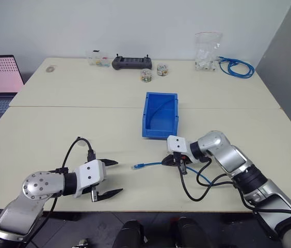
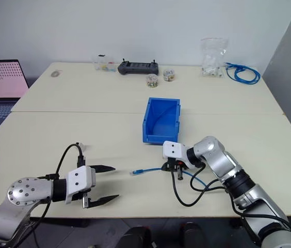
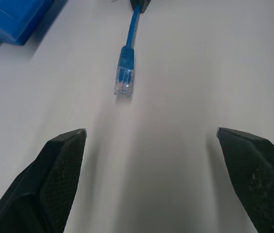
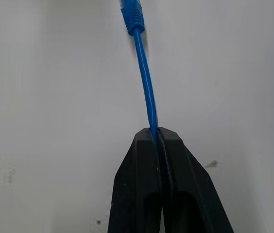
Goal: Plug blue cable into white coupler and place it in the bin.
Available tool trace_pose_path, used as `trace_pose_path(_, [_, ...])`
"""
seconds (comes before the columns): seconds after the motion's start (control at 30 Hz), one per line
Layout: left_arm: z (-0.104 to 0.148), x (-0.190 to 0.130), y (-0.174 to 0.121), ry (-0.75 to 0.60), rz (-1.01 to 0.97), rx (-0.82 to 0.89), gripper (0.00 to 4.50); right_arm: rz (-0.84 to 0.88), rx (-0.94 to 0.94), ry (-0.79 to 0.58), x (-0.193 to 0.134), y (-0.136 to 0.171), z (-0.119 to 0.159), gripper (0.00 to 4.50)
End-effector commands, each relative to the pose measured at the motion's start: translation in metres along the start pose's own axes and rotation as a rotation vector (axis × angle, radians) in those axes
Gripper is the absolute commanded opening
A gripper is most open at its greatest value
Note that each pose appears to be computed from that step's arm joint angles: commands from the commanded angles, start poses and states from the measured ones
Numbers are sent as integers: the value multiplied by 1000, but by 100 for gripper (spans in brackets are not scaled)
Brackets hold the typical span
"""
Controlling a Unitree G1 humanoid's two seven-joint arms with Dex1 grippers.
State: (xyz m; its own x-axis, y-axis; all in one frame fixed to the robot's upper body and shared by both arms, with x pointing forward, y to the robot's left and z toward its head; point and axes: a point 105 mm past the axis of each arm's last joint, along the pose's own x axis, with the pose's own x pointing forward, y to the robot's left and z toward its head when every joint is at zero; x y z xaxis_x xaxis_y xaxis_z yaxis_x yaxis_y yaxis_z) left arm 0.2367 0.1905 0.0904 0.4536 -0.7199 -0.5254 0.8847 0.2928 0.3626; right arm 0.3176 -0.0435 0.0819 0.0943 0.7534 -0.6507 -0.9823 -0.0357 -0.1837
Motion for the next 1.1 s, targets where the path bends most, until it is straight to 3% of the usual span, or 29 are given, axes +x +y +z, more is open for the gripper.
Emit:
trace_pose_path(0.03, [0, -5, 11, -7, 48, 24, 450, -50, 9, 5, 0, -12, 1, 84])
trace_pose_path(0.27, [-1, 10, 22, -60, 65, 6, 450, -43, 49, -88, -21, -5, 13, 243])
trace_pose_path(0.5, [0, 30, 24, -104, 31, -16, 450, -23, 115, -208, -51, 36, 22, 411])
trace_pose_path(0.67, [5, 44, 22, -128, 5, -14, 450, -23, 187, -227, -54, 66, 17, 411])
trace_pose_path(0.87, [0, 53, 22, -93, -26, 8, 450, -85, 239, -234, -57, 68, 14, 411])
trace_pose_path(1.0, [-9, 55, 23, -53, -45, 32, 389, -94, 242, -241, -59, 70, 17, 413])
trace_pose_path(1.1, [-17, 55, 26, -17, -41, 35, 318, -97, 238, -251, -61, 72, 19, 413])
